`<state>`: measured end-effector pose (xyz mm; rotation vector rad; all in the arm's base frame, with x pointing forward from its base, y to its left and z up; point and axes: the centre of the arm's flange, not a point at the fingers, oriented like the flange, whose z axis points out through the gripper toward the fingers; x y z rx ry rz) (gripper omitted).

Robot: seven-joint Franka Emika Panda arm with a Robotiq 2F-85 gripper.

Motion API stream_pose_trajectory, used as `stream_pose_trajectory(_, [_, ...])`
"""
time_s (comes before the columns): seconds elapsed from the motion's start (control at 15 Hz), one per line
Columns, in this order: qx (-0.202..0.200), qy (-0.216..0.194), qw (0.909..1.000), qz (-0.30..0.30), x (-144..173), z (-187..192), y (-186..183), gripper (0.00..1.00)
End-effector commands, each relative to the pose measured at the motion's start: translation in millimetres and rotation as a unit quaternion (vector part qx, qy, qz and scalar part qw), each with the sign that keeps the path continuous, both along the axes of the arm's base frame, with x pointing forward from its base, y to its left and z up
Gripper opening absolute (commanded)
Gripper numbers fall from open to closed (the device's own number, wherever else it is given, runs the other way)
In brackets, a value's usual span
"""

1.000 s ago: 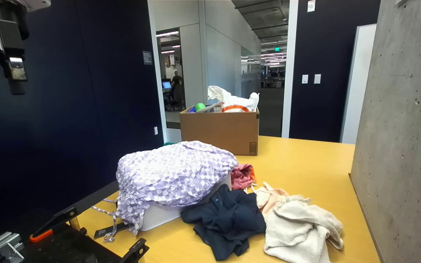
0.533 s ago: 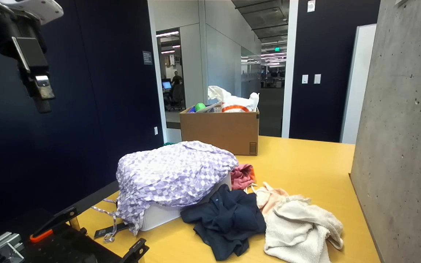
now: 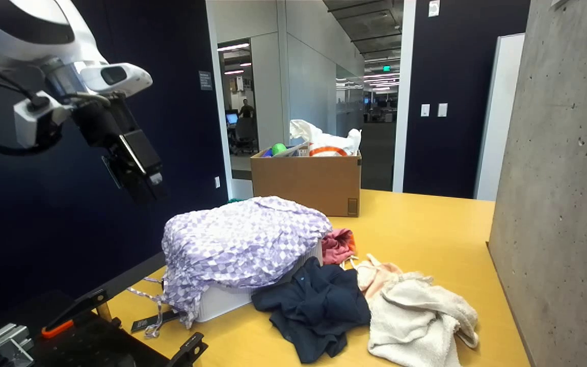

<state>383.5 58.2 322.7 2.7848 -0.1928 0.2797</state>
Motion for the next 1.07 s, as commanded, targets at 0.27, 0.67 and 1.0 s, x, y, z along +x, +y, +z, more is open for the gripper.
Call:
stream_pose_trajectory(0.27, [0.016, 0.01, 0.9996, 0.019, 6, -84, 23, 1.0])
stream_pose_trajectory(0.67, [0.024, 0.021, 0.9978, 0.058, 20, -130, 24, 1.0])
stream_pose_trajectory(1.0, [0.004, 0.034, 0.9954, 0.089, 47, -167, 26, 1.0])
